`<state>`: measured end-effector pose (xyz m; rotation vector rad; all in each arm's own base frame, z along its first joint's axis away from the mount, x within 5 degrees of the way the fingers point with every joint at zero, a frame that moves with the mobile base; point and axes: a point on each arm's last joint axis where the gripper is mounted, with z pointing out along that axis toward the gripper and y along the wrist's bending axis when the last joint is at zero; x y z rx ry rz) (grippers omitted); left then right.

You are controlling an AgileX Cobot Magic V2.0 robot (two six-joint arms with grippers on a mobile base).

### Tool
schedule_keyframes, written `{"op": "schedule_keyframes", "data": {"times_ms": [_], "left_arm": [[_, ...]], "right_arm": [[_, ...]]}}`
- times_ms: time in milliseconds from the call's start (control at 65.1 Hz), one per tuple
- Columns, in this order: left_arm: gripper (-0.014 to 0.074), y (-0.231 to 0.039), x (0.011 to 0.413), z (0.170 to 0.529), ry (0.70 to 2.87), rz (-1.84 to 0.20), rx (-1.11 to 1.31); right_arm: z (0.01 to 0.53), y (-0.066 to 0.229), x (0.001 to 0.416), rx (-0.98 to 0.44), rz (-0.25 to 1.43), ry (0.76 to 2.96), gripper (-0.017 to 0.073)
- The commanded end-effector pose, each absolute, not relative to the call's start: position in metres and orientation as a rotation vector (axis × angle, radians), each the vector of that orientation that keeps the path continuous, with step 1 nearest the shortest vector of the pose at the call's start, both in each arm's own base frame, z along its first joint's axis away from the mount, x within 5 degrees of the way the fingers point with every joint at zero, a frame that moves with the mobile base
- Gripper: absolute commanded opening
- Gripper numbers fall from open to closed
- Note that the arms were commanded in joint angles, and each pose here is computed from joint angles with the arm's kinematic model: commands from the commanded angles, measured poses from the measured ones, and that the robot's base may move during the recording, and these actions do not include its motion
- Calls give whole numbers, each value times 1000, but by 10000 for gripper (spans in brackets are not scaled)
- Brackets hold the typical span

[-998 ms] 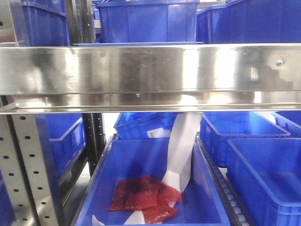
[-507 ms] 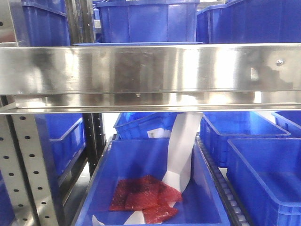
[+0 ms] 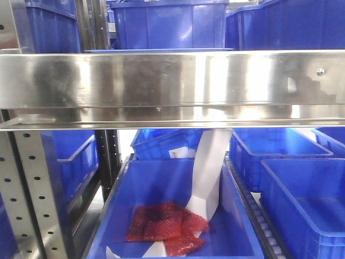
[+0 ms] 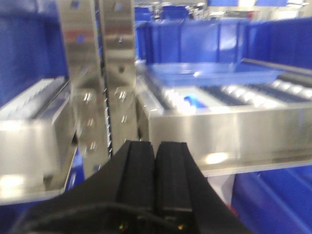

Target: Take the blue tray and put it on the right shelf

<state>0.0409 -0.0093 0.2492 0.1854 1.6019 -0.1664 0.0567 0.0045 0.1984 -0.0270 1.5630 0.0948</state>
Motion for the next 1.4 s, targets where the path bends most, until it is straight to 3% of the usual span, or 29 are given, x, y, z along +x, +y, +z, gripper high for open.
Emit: {"op": "schedule_keyframes", "data": {"times_ms": [0,246,384,1382], "left_arm": [[-48,-10,43,247,1508,-178,128],[-48,-3,53,215,1514,-55,7],[-48,0,57,199,1463,-99,-76],[-48,-5,56,197,1496,-118,27]], "right_arm": [[215,4,53,-19,93,1437,54],[214,4,53,-20,93,1447,54],[214,4,53,-20,93,1447,54],[214,4,53,-20,93,1447,54]]}}
